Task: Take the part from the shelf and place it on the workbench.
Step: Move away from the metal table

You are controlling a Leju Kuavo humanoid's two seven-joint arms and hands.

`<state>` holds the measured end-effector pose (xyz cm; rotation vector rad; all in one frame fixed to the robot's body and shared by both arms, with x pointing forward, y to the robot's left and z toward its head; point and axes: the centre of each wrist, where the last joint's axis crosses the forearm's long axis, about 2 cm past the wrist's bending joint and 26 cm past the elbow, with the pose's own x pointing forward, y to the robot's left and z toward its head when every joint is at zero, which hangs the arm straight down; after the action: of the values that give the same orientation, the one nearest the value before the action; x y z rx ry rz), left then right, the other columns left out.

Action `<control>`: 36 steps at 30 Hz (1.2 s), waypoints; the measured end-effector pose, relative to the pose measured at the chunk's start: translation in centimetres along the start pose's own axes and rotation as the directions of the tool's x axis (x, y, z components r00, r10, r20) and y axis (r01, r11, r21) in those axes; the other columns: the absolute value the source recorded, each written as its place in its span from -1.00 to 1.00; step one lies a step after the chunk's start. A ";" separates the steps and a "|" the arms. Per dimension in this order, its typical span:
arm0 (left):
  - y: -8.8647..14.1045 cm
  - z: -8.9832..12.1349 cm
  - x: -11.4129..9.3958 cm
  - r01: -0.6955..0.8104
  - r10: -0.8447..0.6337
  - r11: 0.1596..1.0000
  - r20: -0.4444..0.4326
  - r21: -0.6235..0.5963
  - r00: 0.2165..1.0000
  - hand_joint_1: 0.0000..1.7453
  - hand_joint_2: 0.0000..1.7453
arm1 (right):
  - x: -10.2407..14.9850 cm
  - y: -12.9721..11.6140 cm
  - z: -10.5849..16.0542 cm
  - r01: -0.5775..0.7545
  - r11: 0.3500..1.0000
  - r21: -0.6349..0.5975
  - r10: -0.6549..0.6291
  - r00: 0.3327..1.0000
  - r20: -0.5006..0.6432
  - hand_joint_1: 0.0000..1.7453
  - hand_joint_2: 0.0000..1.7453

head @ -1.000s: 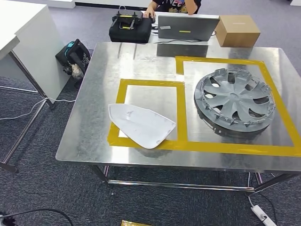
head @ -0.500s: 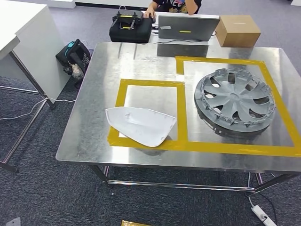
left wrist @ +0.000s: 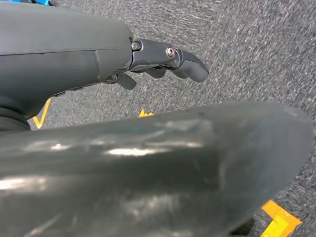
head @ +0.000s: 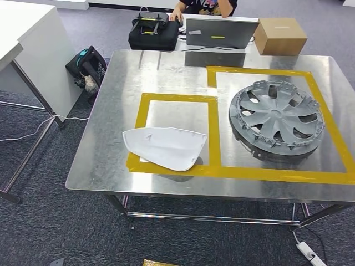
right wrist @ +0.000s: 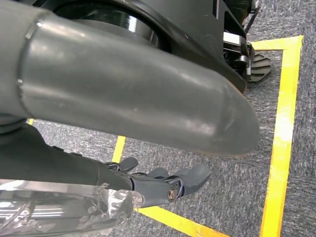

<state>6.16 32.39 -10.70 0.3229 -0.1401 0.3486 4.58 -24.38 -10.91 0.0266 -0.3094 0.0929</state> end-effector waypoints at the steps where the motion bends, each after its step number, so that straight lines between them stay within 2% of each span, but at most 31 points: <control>1: 0.0 0.0 0.0 0.000 0.000 1.000 -0.001 -0.002 1.000 -1.00 -1.00 | 0.0 0.0 0.0 0.000 1.000 0.000 0.000 1.000 0.000 -1.00 -1.00; 22: -1.3 0.4 0.0 0.028 -0.024 0.997 0.046 -0.076 0.999 -1.00 -1.00 | 0.2 0.0 0.0 -0.014 1.000 0.008 0.014 1.000 0.004 -1.00 -1.00; 36: -2.3 0.7 -0.4 0.081 -0.078 0.992 0.034 -0.100 0.996 -1.00 -1.00 | 0.3 0.2 0.0 -0.015 1.000 0.021 0.016 1.000 -0.005 -1.00 -1.00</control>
<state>6.54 29.97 -10.77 0.2326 -0.1729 0.2567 4.84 -24.15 -10.86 0.0446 -0.3032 0.1115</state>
